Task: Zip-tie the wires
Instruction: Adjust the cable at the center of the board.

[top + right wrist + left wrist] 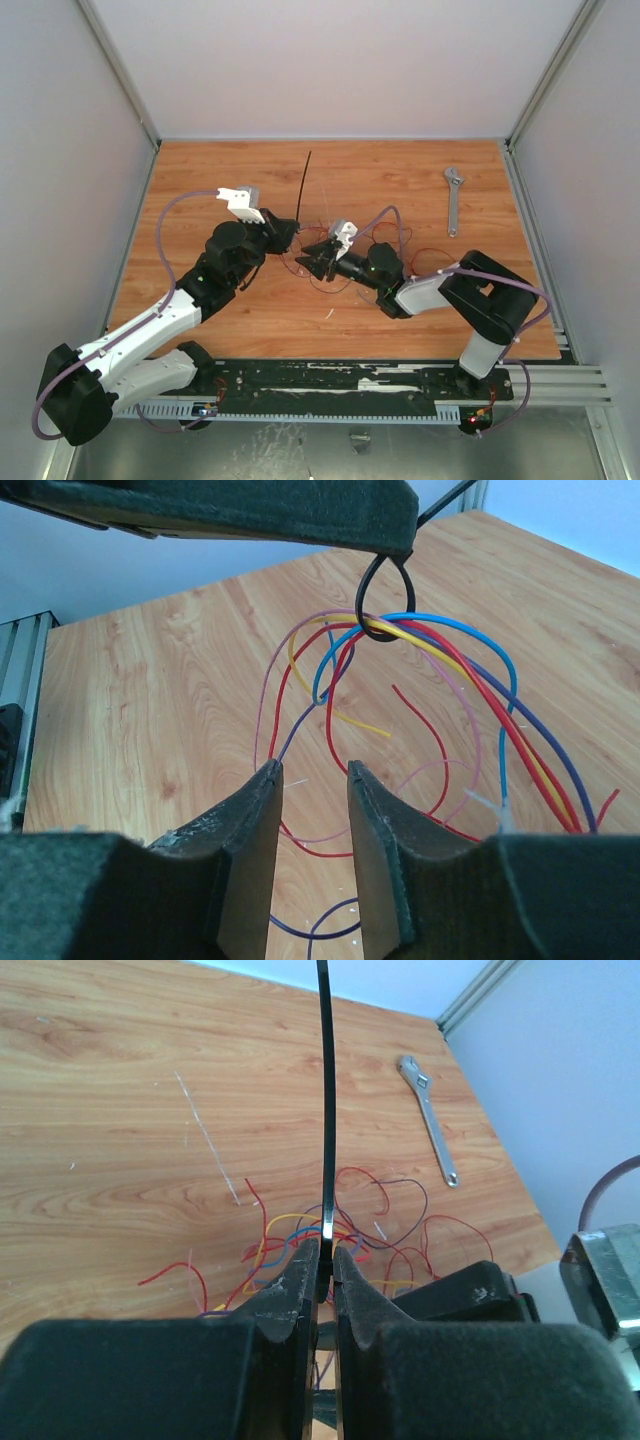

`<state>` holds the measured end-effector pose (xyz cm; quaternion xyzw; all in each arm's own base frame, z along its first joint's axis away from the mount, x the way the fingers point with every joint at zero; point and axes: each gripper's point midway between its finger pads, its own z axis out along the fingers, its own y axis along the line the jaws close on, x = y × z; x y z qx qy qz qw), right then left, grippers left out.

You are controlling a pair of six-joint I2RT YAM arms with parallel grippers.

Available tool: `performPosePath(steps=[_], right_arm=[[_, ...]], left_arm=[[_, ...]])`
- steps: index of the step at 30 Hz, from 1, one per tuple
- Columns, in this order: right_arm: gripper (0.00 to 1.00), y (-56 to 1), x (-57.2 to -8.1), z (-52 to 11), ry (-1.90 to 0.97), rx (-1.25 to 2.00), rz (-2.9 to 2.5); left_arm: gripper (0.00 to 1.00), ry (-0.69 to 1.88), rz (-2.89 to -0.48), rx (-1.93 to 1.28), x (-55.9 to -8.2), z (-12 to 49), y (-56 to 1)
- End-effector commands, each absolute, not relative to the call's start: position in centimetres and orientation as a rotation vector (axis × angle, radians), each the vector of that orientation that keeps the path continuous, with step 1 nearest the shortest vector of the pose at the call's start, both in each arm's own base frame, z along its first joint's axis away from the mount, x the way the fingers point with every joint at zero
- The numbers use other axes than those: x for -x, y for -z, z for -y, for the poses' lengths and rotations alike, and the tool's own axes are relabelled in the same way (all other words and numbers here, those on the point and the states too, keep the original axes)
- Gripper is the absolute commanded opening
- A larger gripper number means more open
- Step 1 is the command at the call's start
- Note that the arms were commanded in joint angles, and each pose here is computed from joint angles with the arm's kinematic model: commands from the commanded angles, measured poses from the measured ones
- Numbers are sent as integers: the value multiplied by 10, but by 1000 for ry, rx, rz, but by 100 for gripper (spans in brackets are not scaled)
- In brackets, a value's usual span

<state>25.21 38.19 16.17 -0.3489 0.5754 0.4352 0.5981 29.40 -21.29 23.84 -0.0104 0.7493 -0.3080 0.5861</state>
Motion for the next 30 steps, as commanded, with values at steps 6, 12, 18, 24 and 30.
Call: performPosePath(steps=[6, 12, 18, 24, 30], right_arm=[[38, -187, -260, -401, -1028, 742, -1241], [43, -185, -263, -410, -1036, 737, -1246], [46, -183, -269, -416, -1042, 715, -1255], [46, -187, -272, -421, -1052, 706, -1239], [37, -183, -273, -424, -1055, 712, -1248]], left_arm=[[0, 764, -1685, 39, -295, 214, -258], [0, 771, -1686, 41, -294, 215, -257], [0, 778, -1687, 41, -294, 216, -257], [0, 790, -1689, 40, -294, 218, -255], [0, 795, -1687, 38, -293, 218, -256]])
